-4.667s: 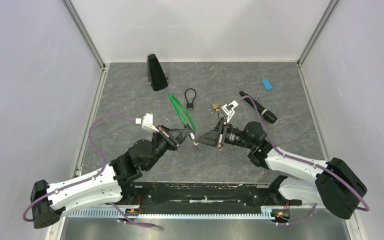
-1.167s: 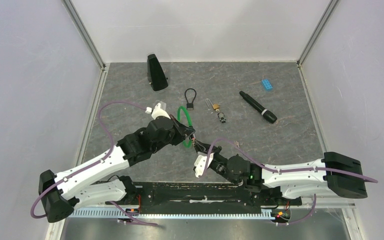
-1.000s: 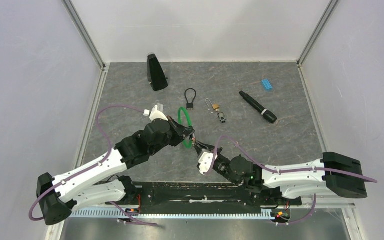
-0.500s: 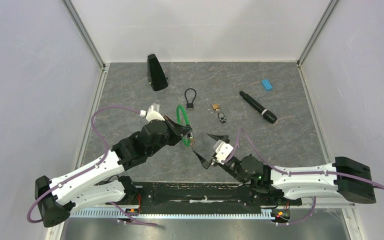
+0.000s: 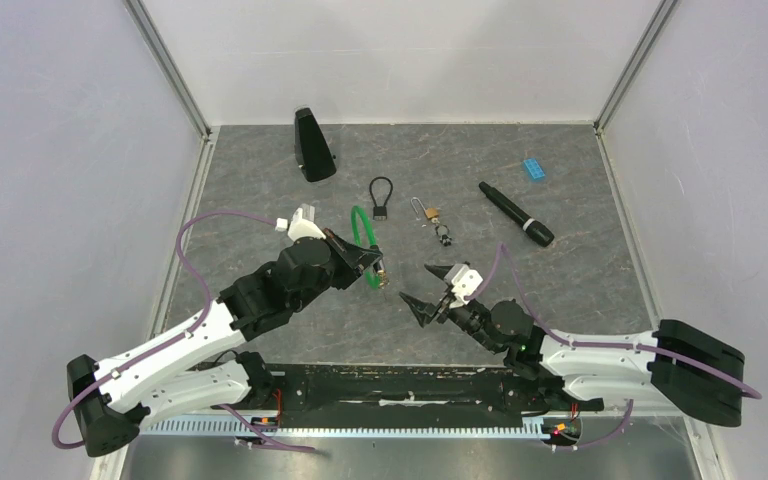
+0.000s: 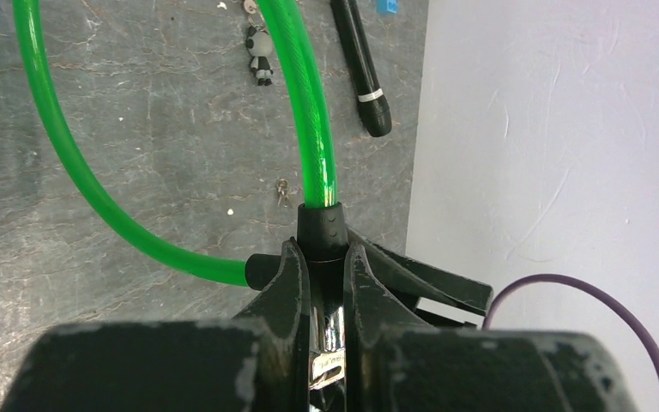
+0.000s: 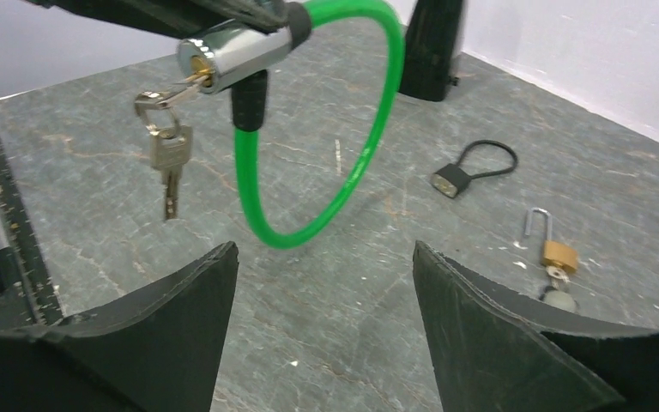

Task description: Unlock with the key

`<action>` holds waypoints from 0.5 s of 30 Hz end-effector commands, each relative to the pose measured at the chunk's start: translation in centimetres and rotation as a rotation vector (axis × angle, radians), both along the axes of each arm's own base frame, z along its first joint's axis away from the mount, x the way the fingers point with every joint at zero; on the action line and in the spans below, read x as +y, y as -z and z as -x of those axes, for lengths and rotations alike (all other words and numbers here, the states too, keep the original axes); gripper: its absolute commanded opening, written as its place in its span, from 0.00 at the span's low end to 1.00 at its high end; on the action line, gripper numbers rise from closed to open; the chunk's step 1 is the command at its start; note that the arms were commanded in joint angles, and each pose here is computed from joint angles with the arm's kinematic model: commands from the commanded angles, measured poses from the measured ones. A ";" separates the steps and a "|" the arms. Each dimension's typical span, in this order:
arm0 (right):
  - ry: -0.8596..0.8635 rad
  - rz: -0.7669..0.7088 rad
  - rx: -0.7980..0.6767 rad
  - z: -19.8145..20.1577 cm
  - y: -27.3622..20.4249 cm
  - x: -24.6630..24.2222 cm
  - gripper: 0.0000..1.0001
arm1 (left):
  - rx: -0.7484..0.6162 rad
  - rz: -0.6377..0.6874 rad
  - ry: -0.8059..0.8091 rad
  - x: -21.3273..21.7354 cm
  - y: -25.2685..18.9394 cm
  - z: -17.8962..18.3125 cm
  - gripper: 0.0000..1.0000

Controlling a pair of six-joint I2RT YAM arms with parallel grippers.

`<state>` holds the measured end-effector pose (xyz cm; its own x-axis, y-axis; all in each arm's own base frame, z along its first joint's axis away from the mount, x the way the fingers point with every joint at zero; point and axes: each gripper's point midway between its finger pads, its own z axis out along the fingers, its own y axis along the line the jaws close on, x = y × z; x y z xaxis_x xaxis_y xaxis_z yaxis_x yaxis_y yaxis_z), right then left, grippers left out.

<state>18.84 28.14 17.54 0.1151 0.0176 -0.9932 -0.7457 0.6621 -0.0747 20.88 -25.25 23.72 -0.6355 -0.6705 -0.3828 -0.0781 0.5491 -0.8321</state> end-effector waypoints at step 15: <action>-0.170 -0.162 -0.097 -0.5 -6.1 5.6 0.65 | -0.069 0.209 0.075 -2.7 -6.7 0.1 0.02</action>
